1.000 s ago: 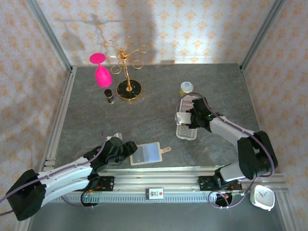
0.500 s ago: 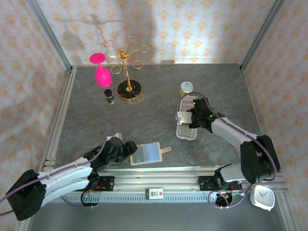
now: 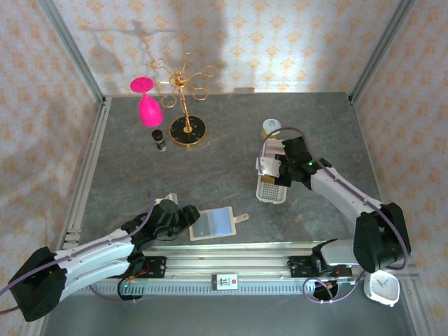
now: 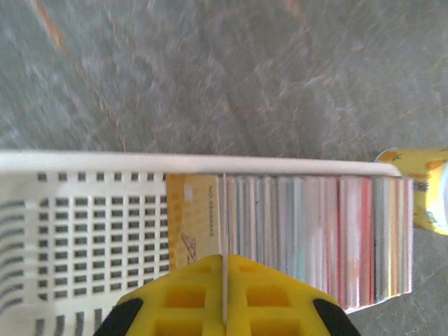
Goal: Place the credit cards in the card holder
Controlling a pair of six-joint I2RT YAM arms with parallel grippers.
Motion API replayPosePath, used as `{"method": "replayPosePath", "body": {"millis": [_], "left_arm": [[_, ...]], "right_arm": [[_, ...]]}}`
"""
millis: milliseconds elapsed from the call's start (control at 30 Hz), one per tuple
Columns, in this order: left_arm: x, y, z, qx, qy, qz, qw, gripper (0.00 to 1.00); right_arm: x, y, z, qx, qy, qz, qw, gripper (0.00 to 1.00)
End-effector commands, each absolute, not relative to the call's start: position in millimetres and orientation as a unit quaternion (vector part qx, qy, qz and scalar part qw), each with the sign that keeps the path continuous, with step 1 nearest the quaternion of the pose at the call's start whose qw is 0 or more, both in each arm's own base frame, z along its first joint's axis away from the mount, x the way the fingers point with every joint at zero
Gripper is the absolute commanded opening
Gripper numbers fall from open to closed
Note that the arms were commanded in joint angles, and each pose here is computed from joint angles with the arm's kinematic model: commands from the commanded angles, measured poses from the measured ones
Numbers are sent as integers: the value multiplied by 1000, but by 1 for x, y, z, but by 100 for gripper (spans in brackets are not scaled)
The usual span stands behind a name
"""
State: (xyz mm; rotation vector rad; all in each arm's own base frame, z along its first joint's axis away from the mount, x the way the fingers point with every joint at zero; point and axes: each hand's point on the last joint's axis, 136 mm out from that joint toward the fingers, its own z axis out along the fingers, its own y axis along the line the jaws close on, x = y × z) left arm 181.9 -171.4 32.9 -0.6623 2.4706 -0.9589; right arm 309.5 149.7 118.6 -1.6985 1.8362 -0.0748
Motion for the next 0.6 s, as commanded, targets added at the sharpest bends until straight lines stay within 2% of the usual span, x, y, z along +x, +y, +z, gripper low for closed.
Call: {"method": "replayPosePath", "body": {"millis": [0, 167, 267, 300, 400, 433, 500, 567], "left_arm": [[188, -174, 50, -231, 881, -352, 217, 60], [201, -176, 103, -234, 856, -381, 260, 63], [210, -183, 143, -224, 834, -416, 284, 65], [212, -189, 158, -220, 826, -432, 287, 65], [215, -209, 200, -178, 812, -475, 288, 66], [215, -208, 209, -166, 826, -454, 291, 66], [216, -205, 228, -166, 831, -435, 304, 66], [215, -216, 255, -153, 807, -476, 315, 67]], "right_arm": [[296, 160, 154, -566, 750, 37, 341, 0], [302, 173, 224, -395, 809, 133, 414, 0], [318, 166, 265, -155, 860, 220, 434, 0], [316, 168, 273, -92, 867, 260, 414, 0], [290, 200, 287, -17, 852, 413, 321, 0], [282, 206, 289, 12, 839, 458, 293, 0], [271, 209, 296, 76, 810, 518, 265, 0], [258, 215, 305, 109, 764, 586, 247, 0]]}}
